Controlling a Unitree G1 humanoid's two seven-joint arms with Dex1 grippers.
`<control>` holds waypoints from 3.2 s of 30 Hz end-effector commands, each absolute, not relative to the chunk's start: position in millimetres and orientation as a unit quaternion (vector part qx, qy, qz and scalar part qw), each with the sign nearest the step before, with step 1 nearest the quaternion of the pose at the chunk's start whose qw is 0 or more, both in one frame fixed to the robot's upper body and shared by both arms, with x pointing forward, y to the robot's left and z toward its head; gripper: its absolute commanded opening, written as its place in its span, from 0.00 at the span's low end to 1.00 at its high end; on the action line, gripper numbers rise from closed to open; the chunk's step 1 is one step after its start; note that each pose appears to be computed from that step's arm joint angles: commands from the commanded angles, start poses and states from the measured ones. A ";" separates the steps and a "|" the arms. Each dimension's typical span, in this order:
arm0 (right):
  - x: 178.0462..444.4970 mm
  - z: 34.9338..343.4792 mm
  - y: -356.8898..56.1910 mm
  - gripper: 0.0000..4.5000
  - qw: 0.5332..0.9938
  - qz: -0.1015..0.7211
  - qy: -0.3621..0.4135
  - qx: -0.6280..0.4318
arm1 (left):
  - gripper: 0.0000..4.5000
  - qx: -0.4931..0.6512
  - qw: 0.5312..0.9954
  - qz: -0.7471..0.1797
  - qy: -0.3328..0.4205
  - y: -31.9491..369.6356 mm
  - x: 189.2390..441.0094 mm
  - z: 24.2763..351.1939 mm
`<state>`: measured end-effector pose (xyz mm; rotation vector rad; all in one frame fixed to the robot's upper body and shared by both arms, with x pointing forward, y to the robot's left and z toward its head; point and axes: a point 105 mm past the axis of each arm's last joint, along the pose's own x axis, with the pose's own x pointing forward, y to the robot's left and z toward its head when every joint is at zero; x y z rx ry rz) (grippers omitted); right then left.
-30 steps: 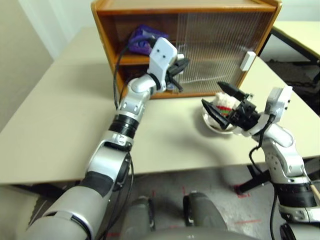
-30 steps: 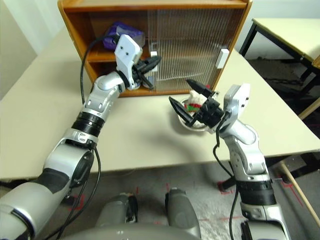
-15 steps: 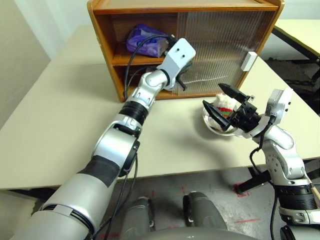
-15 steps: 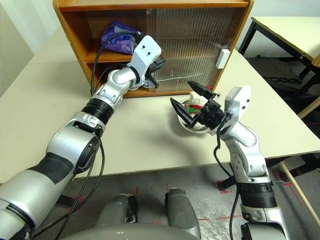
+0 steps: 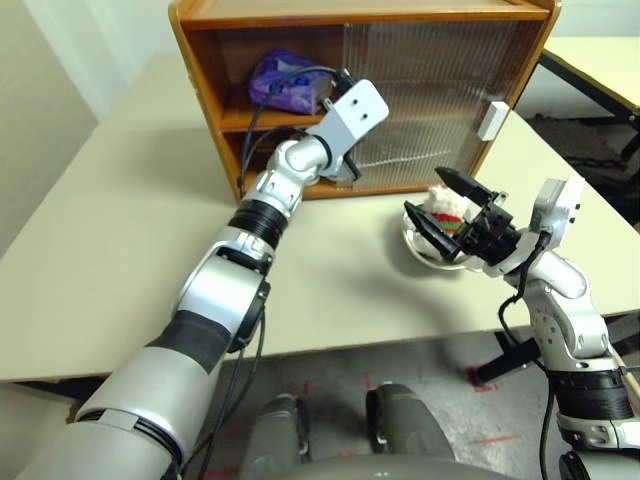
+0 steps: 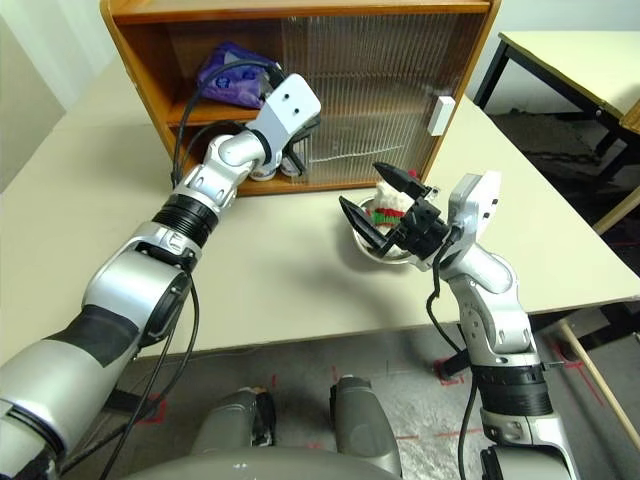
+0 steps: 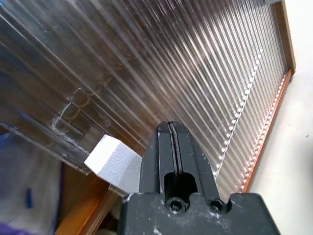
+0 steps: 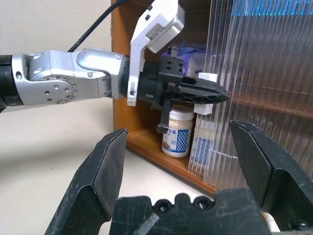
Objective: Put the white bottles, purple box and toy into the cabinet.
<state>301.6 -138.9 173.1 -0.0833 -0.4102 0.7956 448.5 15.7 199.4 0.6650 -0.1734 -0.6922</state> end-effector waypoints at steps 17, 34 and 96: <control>302.6 169.8 -137.6 1.00 0.895 0.402 -0.189 -0.029 | 0.01 0.348 0.901 -0.255 -0.034 101.2 448.9 190.1; 308.1 167.4 -136.8 1.00 0.888 0.423 -0.178 -0.024 | 0.01 0.370 0.910 -0.186 0.003 178.7 433.3 187.3; 390.9 174.3 -343.2 0.01 0.993 -0.030 -0.092 0.072 | 1.00 0.021 0.800 -0.599 -0.017 147.5 264.9 178.9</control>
